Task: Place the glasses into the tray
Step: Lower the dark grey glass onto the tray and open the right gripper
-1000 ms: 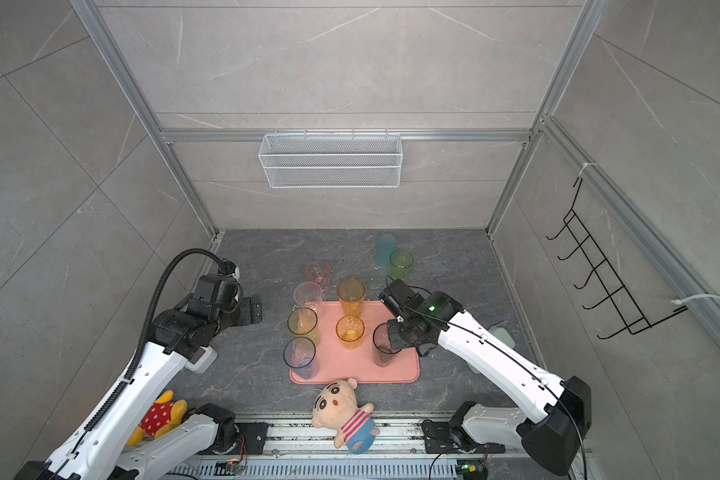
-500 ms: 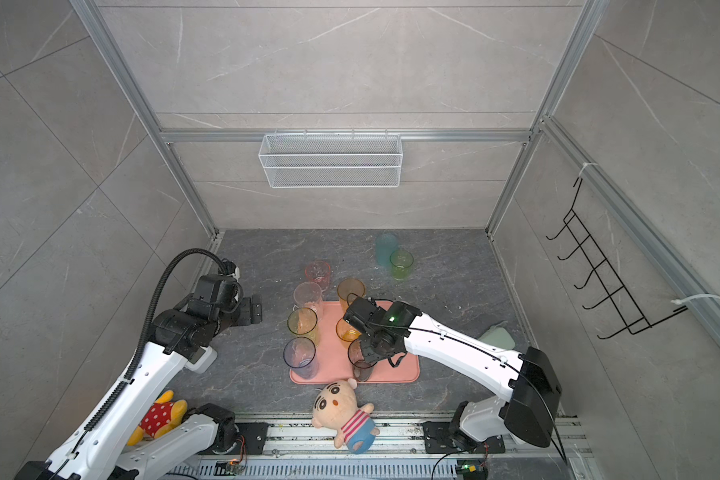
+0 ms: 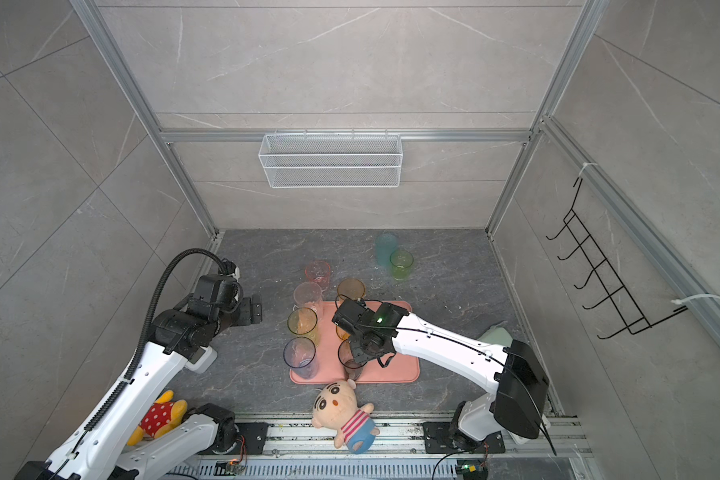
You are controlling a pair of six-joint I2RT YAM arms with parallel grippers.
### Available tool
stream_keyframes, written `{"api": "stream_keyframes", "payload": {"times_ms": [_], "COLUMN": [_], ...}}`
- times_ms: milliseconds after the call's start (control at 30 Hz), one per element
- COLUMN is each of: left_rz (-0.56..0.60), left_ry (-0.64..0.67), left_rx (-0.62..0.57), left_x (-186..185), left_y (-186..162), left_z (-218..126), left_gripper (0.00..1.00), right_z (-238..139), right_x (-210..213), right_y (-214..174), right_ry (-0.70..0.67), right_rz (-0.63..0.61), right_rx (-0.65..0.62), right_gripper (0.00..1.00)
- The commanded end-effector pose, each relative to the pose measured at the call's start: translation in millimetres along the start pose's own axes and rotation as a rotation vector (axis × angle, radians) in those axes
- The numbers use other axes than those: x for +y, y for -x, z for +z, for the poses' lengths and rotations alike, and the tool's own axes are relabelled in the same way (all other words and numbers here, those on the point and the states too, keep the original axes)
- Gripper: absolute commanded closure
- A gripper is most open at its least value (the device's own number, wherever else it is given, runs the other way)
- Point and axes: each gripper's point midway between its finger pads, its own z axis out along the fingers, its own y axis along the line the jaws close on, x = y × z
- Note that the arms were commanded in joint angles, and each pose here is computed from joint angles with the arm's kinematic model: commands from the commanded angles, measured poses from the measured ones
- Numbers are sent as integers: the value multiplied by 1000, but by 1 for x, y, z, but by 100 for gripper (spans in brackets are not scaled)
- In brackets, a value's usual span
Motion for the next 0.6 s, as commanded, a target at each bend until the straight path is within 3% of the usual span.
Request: {"api": "stream_keyframes", "payload": {"times_ms": [0,300,567], "left_rz": [-18,-18,-18], "left_ry": [-18,-19,-18], "left_rx": [-28,-30,-29], "left_x": [-1,-1,-1], "left_y": [5,5,4], "left_z": [-4,-4,-5], "left_gripper": [5,5,5], "right_z": [-5,-3,-3], "right_x": [12,14,14], "right_y": [11,14,15], "right_ry": [22,4,-5], "right_rz": [17,13,14], "right_rx": [-27,-20,-22], "right_gripper": [100,100,90]}}
